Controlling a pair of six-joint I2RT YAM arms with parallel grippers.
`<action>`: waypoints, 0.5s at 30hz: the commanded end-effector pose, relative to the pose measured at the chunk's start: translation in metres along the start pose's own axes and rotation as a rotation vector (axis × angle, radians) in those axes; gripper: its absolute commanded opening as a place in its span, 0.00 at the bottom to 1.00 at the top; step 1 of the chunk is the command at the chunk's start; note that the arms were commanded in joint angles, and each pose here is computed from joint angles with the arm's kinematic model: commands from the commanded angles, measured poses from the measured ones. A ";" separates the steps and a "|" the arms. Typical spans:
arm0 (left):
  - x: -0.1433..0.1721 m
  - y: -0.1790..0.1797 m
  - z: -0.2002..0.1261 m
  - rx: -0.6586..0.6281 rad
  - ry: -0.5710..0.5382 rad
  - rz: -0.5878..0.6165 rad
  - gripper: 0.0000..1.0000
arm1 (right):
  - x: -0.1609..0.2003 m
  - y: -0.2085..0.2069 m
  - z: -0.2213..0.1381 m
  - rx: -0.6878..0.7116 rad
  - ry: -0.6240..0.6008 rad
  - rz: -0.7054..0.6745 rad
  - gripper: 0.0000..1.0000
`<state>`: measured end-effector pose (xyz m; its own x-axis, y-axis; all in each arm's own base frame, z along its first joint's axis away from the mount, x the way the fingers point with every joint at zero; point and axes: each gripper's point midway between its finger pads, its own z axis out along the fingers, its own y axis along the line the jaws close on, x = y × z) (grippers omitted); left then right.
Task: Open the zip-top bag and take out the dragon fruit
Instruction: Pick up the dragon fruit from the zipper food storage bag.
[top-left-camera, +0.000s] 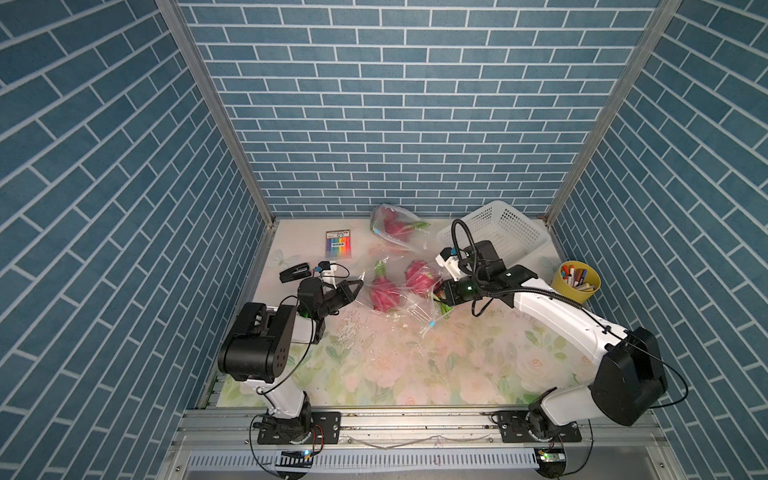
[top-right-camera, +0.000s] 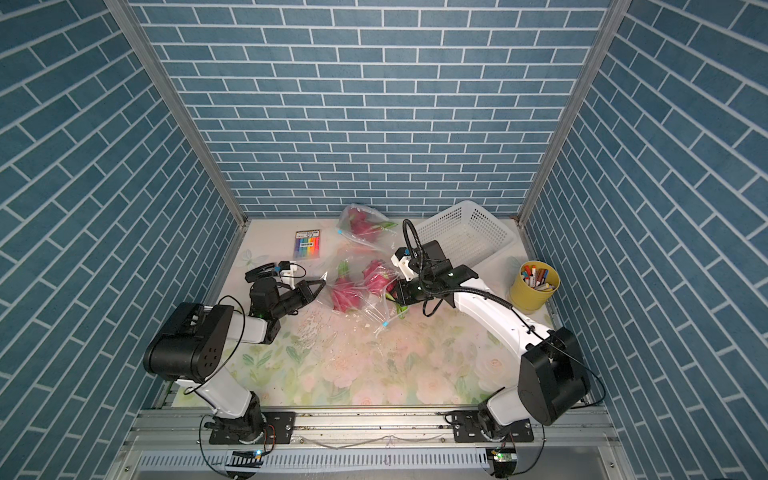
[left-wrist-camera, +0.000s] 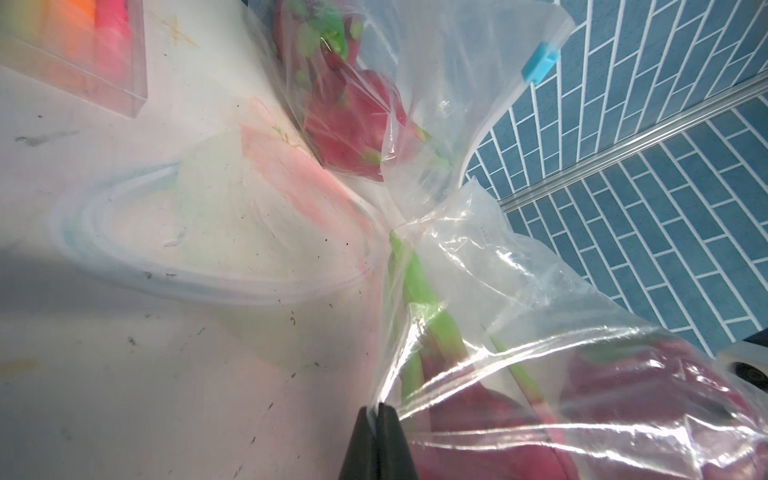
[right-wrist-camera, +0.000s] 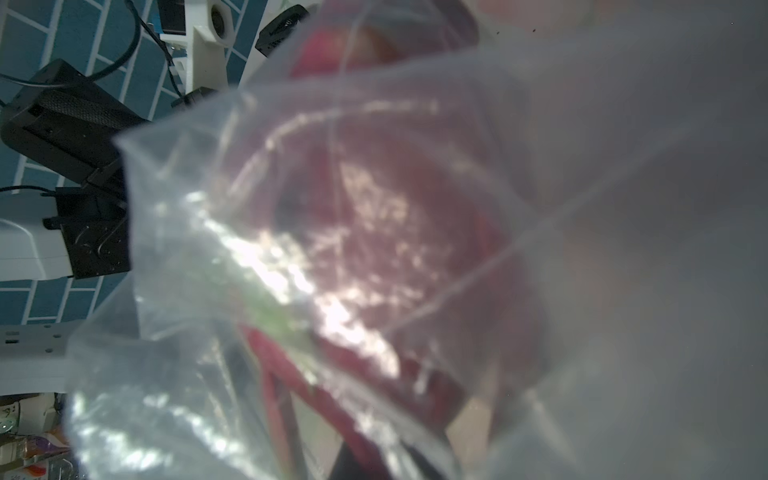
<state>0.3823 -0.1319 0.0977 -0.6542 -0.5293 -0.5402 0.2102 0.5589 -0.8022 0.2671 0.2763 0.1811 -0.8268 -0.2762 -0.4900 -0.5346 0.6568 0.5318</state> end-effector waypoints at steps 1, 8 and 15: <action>-0.012 0.014 -0.005 -0.063 -0.043 0.002 0.00 | -0.008 -0.001 -0.023 0.009 -0.052 0.007 0.03; -0.009 0.016 -0.005 -0.069 -0.034 -0.001 0.00 | -0.016 0.008 -0.029 -0.053 -0.083 0.041 0.01; -0.008 0.019 -0.004 -0.080 -0.026 -0.001 0.00 | -0.035 0.002 -0.050 -0.088 -0.195 0.193 0.00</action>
<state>0.3823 -0.1277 0.0914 -0.6593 -0.5325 -0.5308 0.1831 0.5711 -0.8002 0.2707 0.2592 0.2004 -0.8780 -0.1478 -0.4552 -0.4344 0.6455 0.6282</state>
